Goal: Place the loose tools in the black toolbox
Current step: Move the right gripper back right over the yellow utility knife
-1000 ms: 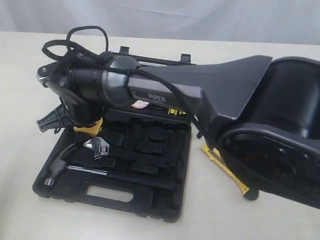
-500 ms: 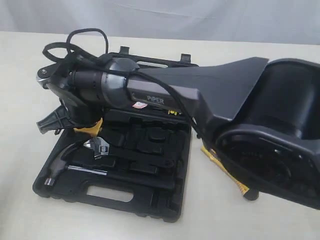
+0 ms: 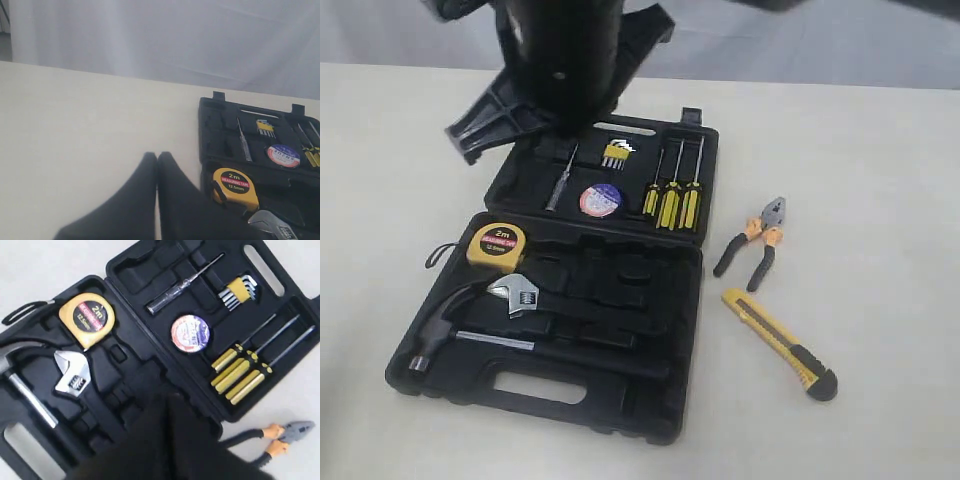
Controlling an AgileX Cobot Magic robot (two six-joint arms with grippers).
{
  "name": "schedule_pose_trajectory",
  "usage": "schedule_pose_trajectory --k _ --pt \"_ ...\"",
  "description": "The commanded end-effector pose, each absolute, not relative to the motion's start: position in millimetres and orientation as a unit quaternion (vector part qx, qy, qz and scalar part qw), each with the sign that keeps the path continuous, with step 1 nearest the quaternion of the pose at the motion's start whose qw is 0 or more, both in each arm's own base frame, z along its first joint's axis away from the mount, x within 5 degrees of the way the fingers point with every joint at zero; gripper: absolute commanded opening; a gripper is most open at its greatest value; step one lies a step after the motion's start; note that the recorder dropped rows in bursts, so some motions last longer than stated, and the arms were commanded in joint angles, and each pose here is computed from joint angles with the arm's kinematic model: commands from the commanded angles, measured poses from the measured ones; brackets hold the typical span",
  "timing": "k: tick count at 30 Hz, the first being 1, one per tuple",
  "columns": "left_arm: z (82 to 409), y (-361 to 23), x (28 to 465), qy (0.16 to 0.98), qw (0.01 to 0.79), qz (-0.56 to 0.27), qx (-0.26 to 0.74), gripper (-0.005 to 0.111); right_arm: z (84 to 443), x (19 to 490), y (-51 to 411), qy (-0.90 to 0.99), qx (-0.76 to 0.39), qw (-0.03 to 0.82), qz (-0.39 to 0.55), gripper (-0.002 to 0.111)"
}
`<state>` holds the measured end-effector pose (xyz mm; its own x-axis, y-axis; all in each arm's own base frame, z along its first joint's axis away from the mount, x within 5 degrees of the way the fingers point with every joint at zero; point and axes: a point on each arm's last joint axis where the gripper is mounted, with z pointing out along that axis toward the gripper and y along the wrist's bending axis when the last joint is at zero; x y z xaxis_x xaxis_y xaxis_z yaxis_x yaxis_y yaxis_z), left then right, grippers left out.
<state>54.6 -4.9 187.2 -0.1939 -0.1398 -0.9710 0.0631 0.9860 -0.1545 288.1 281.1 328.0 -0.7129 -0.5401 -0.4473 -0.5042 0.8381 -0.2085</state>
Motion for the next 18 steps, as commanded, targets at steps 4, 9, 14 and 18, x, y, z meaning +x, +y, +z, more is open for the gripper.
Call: schedule_pose_trajectory --k 4,9,14,18 --pt "189 -5 55 0.768 0.635 -0.080 -0.021 0.000 351 222 199 0.929 -0.281 0.237 -0.048 -0.001" --pt "189 -5 55 0.768 0.635 -0.080 -0.021 0.000 327 186 159 0.940 -0.265 0.205 -0.063 -0.001" --pt "189 -5 55 0.768 0.635 -0.080 -0.021 0.000 293 160 132 0.943 -0.270 0.180 -0.075 -0.001" --pt "189 -5 55 0.768 0.635 -0.080 -0.021 0.000 271 152 125 0.947 -0.255 0.186 -0.063 -0.001"
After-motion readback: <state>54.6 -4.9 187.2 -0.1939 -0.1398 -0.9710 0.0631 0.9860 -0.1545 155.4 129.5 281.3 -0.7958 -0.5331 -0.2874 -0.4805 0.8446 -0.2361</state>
